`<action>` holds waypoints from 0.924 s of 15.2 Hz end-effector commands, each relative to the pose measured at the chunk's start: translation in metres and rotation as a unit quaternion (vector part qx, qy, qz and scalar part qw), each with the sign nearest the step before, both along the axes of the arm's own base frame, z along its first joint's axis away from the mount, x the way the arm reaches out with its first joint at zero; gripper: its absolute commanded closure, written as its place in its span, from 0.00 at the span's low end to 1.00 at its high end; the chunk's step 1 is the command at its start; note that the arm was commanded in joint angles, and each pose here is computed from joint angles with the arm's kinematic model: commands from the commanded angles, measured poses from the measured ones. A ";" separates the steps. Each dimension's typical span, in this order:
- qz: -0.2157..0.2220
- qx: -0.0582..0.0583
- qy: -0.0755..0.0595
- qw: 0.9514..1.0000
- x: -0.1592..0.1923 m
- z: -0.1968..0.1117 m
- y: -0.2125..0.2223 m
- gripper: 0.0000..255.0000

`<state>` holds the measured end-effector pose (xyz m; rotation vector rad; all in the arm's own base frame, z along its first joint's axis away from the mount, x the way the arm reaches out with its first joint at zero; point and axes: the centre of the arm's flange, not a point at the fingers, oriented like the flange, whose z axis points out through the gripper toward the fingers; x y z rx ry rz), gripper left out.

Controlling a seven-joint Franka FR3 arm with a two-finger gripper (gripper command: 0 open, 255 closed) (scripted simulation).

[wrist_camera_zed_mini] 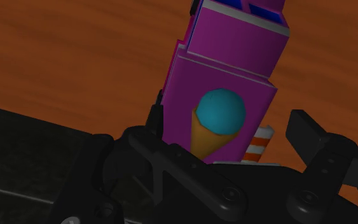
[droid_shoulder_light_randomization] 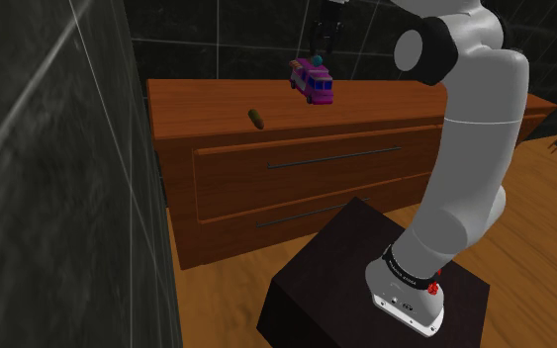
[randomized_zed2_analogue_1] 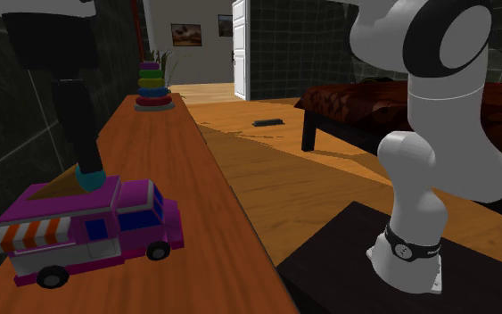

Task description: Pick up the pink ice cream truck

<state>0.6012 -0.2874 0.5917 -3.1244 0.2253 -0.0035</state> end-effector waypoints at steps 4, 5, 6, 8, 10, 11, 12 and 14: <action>0.000 0.000 0.000 1.000 0.000 -0.023 0.000 0.00; 0.000 0.000 0.000 1.000 0.000 -0.023 0.000 0.00; 0.000 0.000 0.000 1.000 0.000 -0.024 0.000 1.00; 0.000 0.000 0.000 1.000 0.000 -0.024 -0.001 1.00; 0.000 0.000 0.000 1.000 0.000 -0.024 -0.001 1.00; 0.000 0.000 0.000 1.000 0.000 -0.024 -0.001 1.00; 0.000 0.000 0.000 1.000 0.000 -0.024 -0.001 1.00; 0.000 0.000 0.000 1.000 0.000 -0.024 -0.001 1.00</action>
